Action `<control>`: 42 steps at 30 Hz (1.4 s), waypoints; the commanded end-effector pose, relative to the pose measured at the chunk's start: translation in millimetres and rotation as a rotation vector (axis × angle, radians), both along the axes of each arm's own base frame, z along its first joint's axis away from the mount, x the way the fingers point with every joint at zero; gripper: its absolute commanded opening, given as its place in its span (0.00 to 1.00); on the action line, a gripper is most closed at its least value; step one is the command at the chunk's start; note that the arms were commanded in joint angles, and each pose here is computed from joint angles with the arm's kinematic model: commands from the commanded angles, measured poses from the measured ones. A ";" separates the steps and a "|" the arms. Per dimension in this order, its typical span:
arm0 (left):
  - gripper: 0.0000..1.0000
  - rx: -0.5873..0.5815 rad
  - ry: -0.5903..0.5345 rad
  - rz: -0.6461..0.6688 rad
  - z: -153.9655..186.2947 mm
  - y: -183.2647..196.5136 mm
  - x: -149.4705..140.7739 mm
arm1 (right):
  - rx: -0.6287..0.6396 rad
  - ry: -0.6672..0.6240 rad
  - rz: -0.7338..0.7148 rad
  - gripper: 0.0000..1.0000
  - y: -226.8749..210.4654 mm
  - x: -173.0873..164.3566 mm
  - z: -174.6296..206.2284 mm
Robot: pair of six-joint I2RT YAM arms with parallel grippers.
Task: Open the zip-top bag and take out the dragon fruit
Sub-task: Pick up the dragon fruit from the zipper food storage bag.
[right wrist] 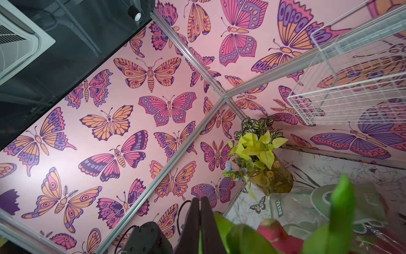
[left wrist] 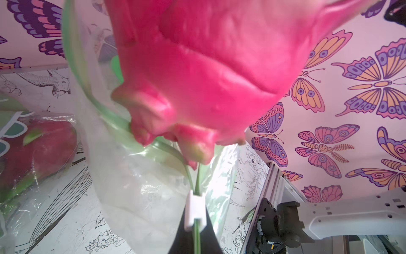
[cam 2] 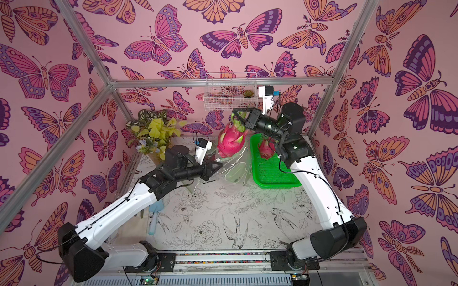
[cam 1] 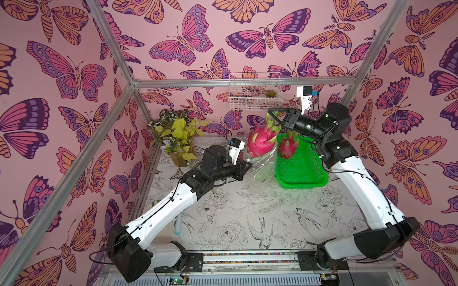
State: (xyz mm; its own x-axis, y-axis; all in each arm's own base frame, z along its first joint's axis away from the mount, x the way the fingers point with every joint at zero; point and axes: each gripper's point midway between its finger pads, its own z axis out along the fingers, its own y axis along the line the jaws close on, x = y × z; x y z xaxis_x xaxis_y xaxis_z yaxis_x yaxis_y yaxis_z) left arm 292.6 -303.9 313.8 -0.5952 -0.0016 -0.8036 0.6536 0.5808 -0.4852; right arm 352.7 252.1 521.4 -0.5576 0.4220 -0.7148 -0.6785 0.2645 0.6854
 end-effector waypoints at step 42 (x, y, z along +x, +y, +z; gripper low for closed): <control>0.00 -0.062 0.180 -0.021 6.5 26.7 -25.7 | -0.403 -0.096 -0.375 0.00 -97.7 15.2 -16.9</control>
